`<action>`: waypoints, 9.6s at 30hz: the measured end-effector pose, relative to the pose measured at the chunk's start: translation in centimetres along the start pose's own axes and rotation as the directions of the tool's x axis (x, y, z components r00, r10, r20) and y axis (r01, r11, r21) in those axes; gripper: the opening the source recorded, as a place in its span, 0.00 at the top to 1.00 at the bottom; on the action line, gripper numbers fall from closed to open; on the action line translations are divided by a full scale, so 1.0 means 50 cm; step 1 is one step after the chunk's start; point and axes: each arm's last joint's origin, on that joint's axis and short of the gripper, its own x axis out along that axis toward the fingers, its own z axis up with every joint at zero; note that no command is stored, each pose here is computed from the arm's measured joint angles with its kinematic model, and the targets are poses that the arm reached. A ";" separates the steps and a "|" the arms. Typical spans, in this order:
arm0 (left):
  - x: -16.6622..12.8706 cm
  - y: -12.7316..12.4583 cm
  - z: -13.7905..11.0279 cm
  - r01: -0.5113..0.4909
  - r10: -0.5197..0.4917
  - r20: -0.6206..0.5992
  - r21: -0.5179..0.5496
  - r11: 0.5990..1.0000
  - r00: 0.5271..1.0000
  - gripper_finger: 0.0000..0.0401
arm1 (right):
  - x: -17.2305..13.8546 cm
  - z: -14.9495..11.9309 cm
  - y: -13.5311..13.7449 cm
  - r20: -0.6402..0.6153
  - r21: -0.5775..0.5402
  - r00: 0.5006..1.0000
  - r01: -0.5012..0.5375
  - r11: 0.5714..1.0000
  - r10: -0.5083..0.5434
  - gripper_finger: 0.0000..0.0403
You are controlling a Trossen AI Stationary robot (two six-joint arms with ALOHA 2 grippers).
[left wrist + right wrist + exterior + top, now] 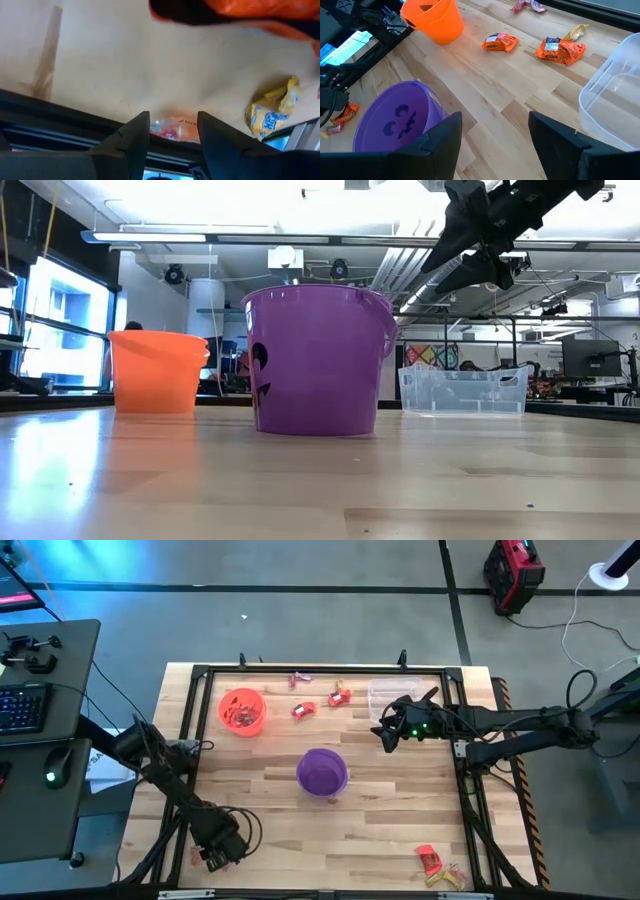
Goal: Sort candy by brand, put in halloween buckets
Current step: Put the orange gummy into the orange bucket, then put the red candy into the purple bucket
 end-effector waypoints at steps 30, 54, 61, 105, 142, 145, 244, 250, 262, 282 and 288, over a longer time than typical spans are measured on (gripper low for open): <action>0.014 -0.005 -0.023 -0.008 0.008 -0.036 0.010 1.000 0.999 0.73 | 0.000 -0.002 -0.002 -0.011 -0.007 1.000 0.009 1.000 -0.009 0.44; -0.181 0.074 -0.049 0.284 -0.300 0.286 0.097 0.954 0.910 1.00 | 0.000 -0.002 -0.002 -0.012 -0.003 1.000 0.010 1.000 -0.010 0.44; -0.323 0.213 -0.053 0.534 -0.437 0.671 0.073 0.843 0.598 1.00 | 0.000 -0.002 -0.002 -0.013 -0.003 1.000 0.011 1.000 -0.011 0.44; -0.425 0.550 0.057 0.488 0.080 0.924 -0.270 0.830 0.375 0.64 | -0.007 0.046 0.023 0.293 0.267 0.956 -0.104 0.958 0.022 0.44; -0.533 0.441 0.167 0.424 -0.182 0.975 0.219 0.879 -0.128 0.62 | -0.052 -0.307 0.116 -0.994 0.100 0.068 0.241 0.965 0.086 0.44; -0.533 0.452 0.167 0.411 -0.200 0.972 0.232 0.882 -0.121 0.62 | -0.027 -0.349 0.125 -0.997 0.040 -0.050 0.236 0.971 0.054 0.44; -0.681 0.483 -0.114 0.223 -0.179 0.674 0.464 0.857 -0.717 0.62 | 0.422 0.252 0.261 0.141 -0.221 0.947 -0.255 0.941 0.290 1.00; -0.682 0.482 -0.105 0.235 -0.180 0.685 0.466 0.853 -0.706 0.62 | 0.527 0.291 0.263 0.219 -0.220 0.941 -0.211 0.953 0.259 1.00; -0.681 0.481 -0.105 0.229 -0.188 0.685 0.470 0.853 -0.704 0.62 | 0.665 0.284 0.241 0.209 -0.178 0.937 -0.244 0.953 0.279 0.96; -0.670 0.480 -0.094 0.188 -0.201 0.739 0.407 0.894 -0.643 0.62 | 0.599 0.327 0.198 0.006 -0.236 0.980 -0.190 0.953 0.197 0.45; -0.669 0.481 -0.098 0.191 -0.204 0.735 0.415 0.890 -0.647 0.62 | 0.586 0.322 0.188 -0.059 -0.316 0.990 -0.138 0.939 0.126 0.45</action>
